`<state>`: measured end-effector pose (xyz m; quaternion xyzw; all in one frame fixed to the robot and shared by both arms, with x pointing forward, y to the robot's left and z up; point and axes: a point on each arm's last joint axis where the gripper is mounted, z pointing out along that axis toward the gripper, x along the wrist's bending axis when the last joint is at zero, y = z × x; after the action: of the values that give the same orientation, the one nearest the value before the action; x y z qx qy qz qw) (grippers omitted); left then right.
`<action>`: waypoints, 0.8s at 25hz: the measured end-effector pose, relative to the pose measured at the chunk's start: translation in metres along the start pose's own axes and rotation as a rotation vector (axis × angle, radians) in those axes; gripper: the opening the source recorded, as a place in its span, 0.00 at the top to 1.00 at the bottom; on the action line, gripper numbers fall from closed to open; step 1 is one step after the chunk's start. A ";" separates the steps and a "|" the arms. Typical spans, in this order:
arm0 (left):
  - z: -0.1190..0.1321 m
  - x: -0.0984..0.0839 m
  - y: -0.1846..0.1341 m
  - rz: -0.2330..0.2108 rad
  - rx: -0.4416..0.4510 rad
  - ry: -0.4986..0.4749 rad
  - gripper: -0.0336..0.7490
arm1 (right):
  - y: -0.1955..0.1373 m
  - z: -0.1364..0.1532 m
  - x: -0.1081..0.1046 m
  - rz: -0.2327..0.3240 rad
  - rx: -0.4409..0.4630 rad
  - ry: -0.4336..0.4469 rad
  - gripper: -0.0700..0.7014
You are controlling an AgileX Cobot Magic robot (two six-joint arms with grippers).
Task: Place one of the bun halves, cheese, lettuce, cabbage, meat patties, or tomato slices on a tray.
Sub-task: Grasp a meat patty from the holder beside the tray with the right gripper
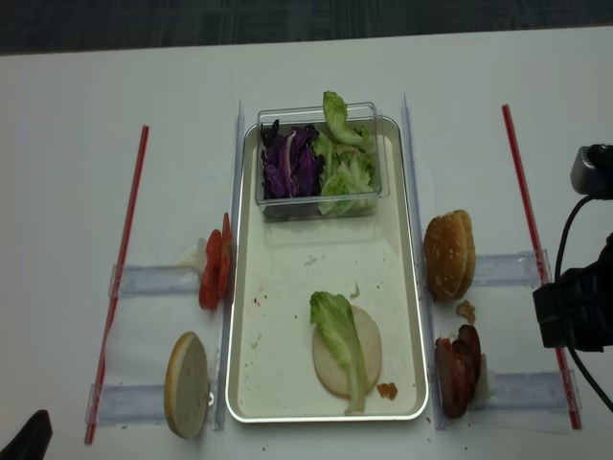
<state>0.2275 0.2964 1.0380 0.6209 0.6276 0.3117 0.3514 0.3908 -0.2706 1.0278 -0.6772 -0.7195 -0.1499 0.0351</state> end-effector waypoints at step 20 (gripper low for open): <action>0.000 0.000 0.000 -0.004 0.000 0.001 0.46 | 0.022 0.037 0.065 -0.168 0.121 0.021 0.44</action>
<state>0.2275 0.2965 1.0380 0.6193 0.6291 0.3114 0.3516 0.4131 -0.1978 1.0129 -0.6096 -0.7811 -0.1155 0.0707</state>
